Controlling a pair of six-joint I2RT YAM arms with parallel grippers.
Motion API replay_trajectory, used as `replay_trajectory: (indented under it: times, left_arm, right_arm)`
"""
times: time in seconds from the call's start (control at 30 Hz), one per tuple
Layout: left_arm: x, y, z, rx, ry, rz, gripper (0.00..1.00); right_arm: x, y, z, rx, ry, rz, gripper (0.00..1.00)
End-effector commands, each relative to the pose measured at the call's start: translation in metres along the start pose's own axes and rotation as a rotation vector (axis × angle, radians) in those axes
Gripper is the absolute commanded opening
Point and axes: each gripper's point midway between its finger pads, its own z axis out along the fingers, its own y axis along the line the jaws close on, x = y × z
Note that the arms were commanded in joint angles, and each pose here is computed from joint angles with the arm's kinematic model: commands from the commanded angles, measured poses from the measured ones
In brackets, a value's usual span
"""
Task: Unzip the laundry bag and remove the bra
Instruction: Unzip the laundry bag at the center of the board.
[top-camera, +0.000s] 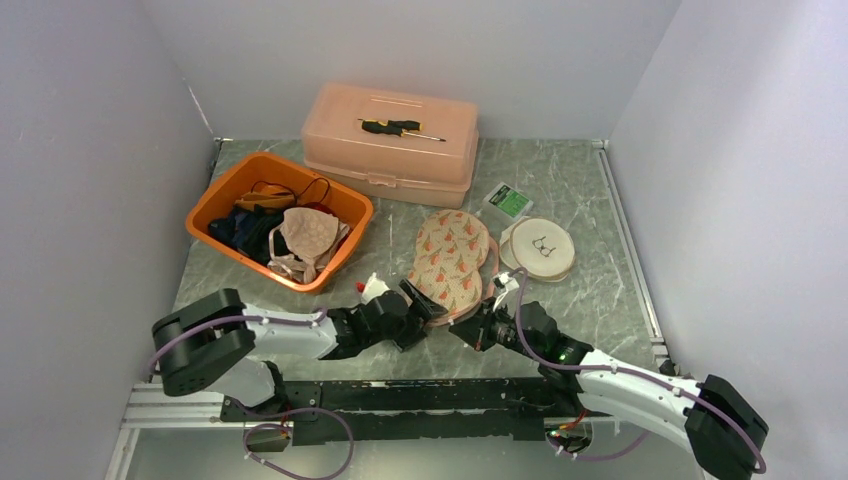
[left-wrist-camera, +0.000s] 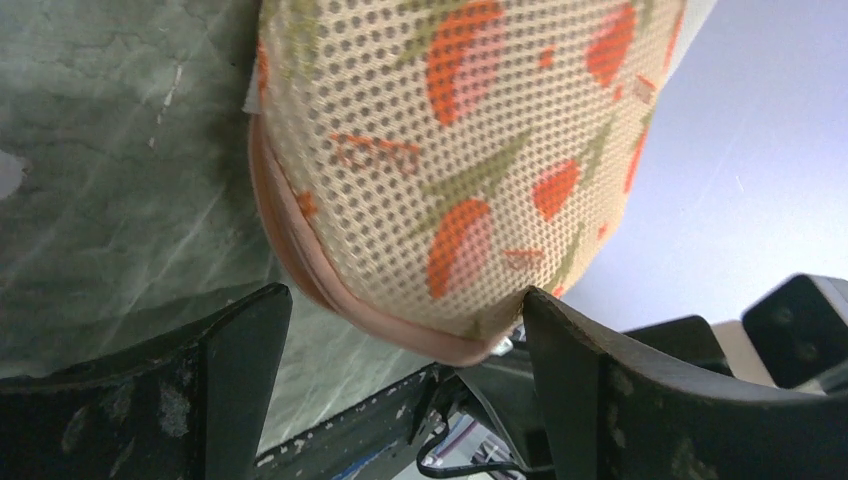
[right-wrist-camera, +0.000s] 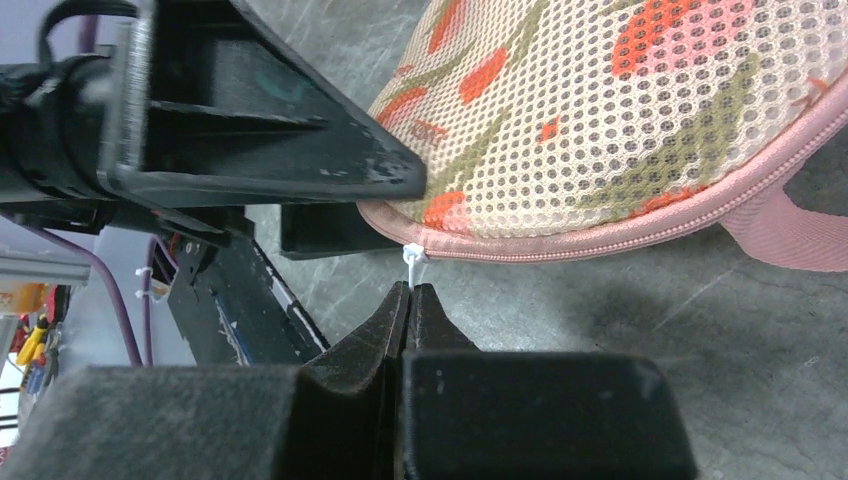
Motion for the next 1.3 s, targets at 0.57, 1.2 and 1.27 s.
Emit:
replay_trajectory:
  times: [0.57, 1.2, 1.27]
  left_arm:
    - [-0.025, -0.008, 0.001, 0.034, -0.102, -0.039, 0.43]
    - [-0.054, -0.006, -0.031, -0.026, -0.083, 0.201, 0.03]
    - [-0.057, -0.005, -0.033, -0.049, -0.066, 0.244, 0.03]
  right_arm:
    - [-0.016, 0.008, -0.002, -0.004, -0.073, -0.021, 0.00]
    - [-0.031, -0.042, -0.005, 0.290, -0.178, 0.089, 0.00]
    - [-0.038, -0.046, -0.006, 0.322, -0.210, 0.099, 0.00]
